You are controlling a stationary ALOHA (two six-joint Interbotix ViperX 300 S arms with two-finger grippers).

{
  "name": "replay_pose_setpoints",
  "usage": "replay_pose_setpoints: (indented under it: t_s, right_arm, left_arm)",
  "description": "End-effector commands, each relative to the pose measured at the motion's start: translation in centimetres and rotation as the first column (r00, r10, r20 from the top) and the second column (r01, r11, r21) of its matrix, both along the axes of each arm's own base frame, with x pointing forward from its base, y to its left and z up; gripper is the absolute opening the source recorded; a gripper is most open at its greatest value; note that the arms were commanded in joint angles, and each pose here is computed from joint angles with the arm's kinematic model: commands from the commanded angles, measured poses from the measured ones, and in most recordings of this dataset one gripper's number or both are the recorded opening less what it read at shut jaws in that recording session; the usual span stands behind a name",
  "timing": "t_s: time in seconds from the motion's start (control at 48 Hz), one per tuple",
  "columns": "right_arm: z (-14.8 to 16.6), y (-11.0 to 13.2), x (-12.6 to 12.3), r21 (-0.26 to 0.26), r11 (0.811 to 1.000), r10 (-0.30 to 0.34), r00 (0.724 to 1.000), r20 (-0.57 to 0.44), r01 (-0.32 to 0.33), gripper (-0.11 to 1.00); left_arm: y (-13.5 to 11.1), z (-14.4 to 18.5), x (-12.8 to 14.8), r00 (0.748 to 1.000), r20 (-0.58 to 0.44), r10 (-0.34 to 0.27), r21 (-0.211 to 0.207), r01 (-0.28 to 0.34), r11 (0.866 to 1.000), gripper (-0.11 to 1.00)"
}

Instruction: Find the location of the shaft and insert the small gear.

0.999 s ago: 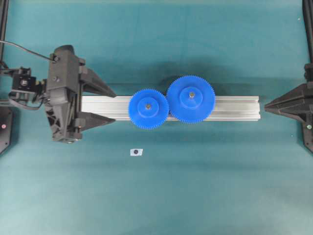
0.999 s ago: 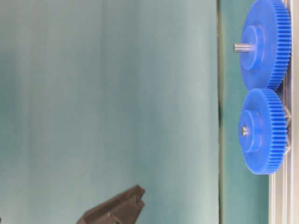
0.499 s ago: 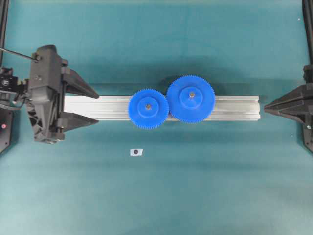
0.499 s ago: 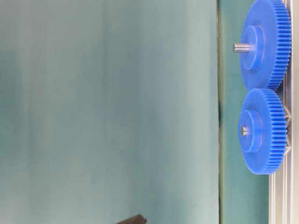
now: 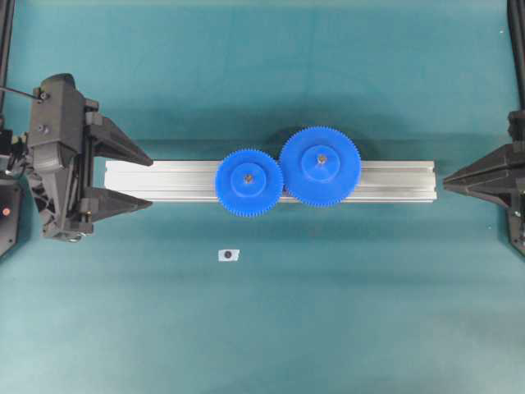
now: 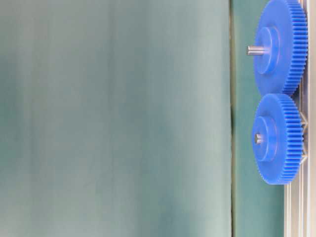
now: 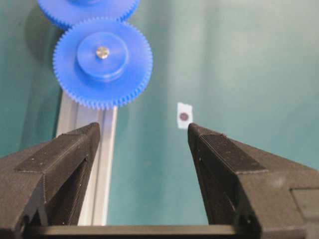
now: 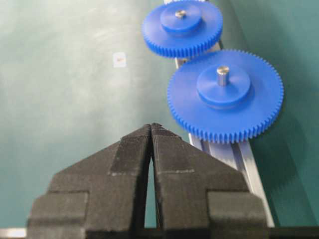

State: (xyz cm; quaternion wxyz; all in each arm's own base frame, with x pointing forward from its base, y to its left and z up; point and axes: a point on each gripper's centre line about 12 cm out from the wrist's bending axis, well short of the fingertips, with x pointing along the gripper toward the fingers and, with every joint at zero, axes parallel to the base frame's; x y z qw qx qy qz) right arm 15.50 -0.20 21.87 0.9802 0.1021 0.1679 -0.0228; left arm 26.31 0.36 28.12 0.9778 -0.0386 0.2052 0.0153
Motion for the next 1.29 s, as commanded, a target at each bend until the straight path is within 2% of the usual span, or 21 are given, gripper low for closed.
replay_pose_setpoints:
  t_s: [0.0,1.27]
  right_arm:
    - [0.45,-0.05,0.19,0.01,1.0,-0.007,1.0,0.011,0.007,0.08]
    - [0.2,-0.05,0.14,0.01,1.0,-0.007,1.0,0.005,0.007,0.08]
  left_arm:
    - [-0.12,0.62,0.12,1.0,0.02,-0.005,0.002,0.005,1.0,0.71]
    - [-0.2,0.36,0.01,1.0,0.014,-0.007,-0.001,0.007,1.0,0.7]
